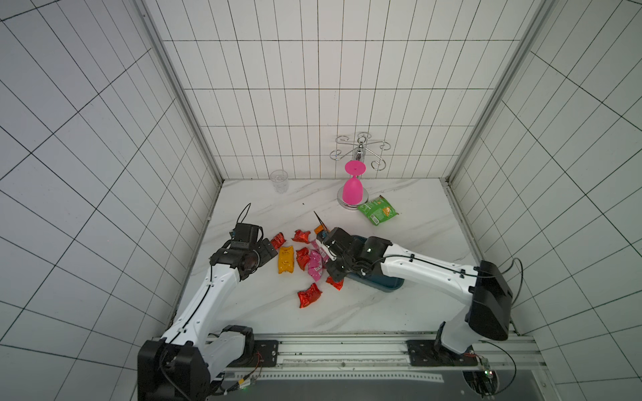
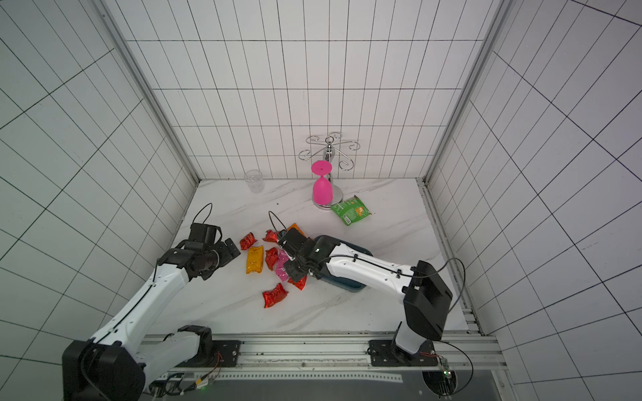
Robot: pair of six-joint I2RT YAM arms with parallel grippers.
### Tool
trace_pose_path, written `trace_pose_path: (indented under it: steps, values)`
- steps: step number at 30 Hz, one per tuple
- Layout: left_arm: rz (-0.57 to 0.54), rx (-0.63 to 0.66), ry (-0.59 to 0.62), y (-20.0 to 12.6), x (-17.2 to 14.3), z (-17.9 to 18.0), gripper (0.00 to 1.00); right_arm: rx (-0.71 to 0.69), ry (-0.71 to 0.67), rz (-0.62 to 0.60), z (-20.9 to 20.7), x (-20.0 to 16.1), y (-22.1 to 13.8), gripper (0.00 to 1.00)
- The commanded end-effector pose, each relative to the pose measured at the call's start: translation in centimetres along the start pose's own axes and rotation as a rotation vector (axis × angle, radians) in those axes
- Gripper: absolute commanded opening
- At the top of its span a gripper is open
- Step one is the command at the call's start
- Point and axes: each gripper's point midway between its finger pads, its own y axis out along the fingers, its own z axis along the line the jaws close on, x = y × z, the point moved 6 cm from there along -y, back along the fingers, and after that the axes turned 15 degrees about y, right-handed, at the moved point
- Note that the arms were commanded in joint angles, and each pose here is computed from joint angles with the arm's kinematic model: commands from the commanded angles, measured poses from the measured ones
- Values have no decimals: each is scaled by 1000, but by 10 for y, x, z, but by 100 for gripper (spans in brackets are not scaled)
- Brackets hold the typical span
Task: Put the tea bags into the storage box
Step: Pick up the tea bag from the center of the board, then place the tea bag in the storage box, then pick up the tea bag from the center of the board.
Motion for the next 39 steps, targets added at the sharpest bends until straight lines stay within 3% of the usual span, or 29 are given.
trace_pose_path:
  steps: [1, 6, 12, 14, 18, 22, 27, 33, 39]
  values:
    - [-54, -70, 50, -4, 26, -18, 98, -121, 133, -27, -42, 13, -14, 0]
    - [56, -138, 18, 6, 25, -32, 97, -200, 214, -8, -84, 17, 3, 0]
    - [129, -139, 29, 8, -2, -24, 97, -267, 200, 64, -107, 16, 42, 2]
    - [126, -138, 41, 4, -7, -21, 97, -272, 194, 79, -107, 17, 50, 8]
    - [116, -135, 54, 0, -5, -20, 97, -256, 203, 41, -103, 27, 41, 38]
    - [121, -142, 25, 0, 3, -25, 97, -194, 133, -15, -81, 37, 15, 48]
    - [115, -138, -88, 2, 13, -22, 98, -56, -39, -14, -24, 24, -1, 55]
    - [121, -130, -208, 5, 12, -3, 98, 60, -167, 32, 28, 6, 16, 65]
    - [142, -68, -207, 0, 0, 14, 98, 106, -323, 98, 70, -16, 49, 66]
